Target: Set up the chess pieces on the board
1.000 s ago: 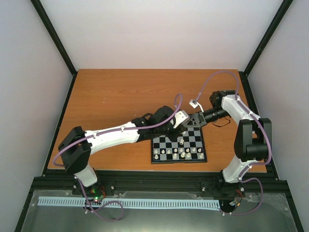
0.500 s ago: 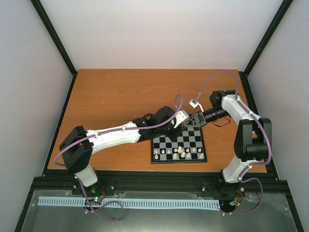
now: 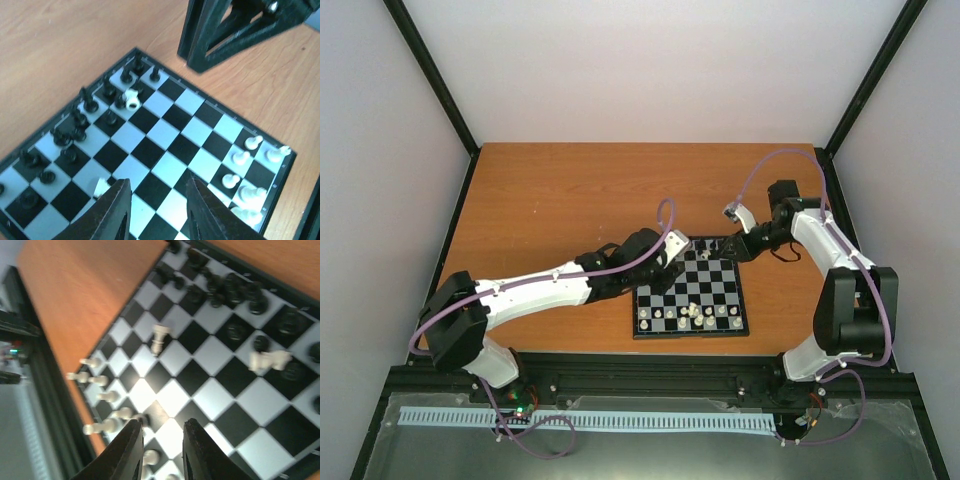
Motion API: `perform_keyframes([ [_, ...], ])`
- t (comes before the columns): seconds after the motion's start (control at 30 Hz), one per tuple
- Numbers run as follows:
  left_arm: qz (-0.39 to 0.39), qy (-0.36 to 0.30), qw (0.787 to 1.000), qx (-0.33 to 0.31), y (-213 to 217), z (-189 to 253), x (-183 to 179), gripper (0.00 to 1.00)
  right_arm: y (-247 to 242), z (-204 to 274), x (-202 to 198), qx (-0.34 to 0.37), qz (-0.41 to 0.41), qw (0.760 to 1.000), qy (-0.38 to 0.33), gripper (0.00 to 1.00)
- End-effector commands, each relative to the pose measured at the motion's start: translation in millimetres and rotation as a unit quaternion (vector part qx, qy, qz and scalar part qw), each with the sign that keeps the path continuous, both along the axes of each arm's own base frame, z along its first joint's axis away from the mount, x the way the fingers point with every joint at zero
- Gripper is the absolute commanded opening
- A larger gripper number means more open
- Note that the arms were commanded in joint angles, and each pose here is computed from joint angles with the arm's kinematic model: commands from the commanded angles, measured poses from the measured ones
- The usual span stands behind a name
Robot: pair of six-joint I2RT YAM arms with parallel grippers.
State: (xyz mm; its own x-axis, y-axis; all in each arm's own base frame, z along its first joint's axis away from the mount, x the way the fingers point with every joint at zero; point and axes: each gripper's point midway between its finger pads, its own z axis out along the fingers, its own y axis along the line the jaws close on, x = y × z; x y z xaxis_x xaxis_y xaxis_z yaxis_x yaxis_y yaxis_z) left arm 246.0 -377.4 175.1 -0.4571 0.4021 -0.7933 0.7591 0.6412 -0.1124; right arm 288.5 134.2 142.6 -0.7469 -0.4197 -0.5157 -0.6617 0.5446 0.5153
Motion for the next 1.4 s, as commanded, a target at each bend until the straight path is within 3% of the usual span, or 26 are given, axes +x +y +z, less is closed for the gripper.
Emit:
perform_keyframes([
  [0.0,0.042,0.023,0.999,-0.014,16,-5,0,0.34,-11,-15,31,-0.084,-0.020,0.993,-0.079,0.22],
  [0.3,0.073,0.029,0.996,-0.028,35,-3,-4,0.35,9,-45,47,-0.159,0.027,0.980,-0.119,0.19],
  [0.7,0.085,0.030,0.996,-0.029,45,-6,-6,0.36,31,-77,53,-0.218,0.060,0.967,-0.120,0.21],
  [1.37,0.082,0.034,0.996,-0.031,45,-12,-7,0.37,32,-90,58,-0.237,0.066,0.962,-0.117,0.24],
])
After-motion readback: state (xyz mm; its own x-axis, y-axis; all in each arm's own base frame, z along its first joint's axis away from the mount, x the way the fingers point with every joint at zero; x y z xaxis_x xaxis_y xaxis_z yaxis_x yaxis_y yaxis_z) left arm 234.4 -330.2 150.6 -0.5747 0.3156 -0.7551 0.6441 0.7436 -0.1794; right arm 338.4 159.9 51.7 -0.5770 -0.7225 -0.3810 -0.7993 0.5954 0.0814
